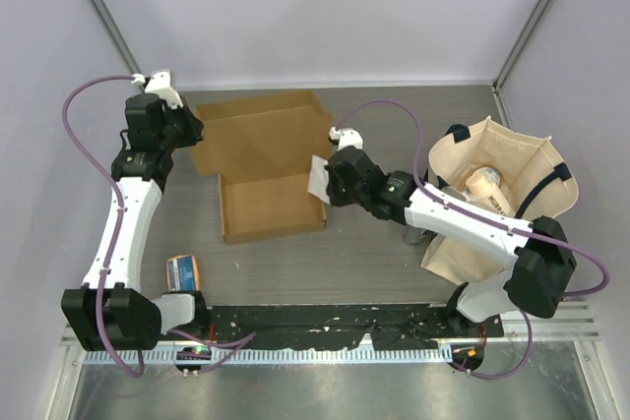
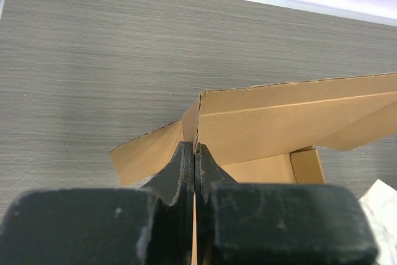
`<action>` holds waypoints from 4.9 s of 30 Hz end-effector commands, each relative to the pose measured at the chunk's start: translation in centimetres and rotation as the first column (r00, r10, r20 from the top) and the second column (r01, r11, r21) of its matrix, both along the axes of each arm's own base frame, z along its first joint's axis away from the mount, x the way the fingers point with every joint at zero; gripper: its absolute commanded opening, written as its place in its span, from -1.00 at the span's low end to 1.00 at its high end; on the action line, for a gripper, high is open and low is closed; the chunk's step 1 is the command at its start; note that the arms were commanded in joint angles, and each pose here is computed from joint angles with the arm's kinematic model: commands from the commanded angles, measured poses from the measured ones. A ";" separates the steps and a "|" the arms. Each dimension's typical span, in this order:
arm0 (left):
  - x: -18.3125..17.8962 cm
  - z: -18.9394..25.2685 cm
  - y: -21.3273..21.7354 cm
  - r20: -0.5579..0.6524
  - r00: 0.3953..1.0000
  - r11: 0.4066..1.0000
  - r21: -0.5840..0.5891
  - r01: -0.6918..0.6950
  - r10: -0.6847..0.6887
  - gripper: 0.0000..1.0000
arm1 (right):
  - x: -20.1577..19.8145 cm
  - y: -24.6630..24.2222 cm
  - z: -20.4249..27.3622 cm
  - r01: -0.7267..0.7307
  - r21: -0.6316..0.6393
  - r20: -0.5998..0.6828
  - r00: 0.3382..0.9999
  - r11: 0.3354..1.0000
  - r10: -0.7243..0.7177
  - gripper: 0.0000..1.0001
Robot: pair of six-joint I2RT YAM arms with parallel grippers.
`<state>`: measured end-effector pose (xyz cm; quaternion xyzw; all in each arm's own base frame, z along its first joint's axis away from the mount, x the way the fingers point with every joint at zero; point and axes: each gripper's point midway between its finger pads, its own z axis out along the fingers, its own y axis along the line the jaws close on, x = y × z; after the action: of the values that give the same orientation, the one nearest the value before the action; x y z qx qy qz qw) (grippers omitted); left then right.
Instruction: Fold the paper box
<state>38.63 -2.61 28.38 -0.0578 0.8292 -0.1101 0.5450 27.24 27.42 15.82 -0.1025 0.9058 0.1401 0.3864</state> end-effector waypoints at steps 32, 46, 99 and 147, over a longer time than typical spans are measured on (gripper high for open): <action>0.6 2.4 -0.1 0.094 0.996 0.999 -0.049 0.017 -0.012 -1.00 | 5.5 11.6 -3.8 -0.310 -0.138 0.028 0.948 0.941 0.317 0.12; 0.6 2.5 0.0 0.094 0.995 0.998 -0.062 0.018 -0.012 -1.00 | 11.5 -2.3 6.2 -0.207 0.080 0.409 0.899 0.975 0.158 0.38; -1.1 1.6 0.3 0.199 0.980 1.000 -0.016 0.026 -0.022 0.81 | 17.6 -0.3 5.5 -0.636 0.128 0.487 0.709 0.761 0.510 -0.96; 11.1 -3.6 -3.1 0.199 0.970 0.985 -0.079 0.156 -0.138 -0.91 | 21.8 -0.5 9.5 -0.200 0.164 0.506 0.858 0.966 0.092 -0.97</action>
<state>49.10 -7.19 20.31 0.0631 0.8100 -0.2464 0.5284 47.84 26.46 18.60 -0.2592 0.7630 0.3042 0.5081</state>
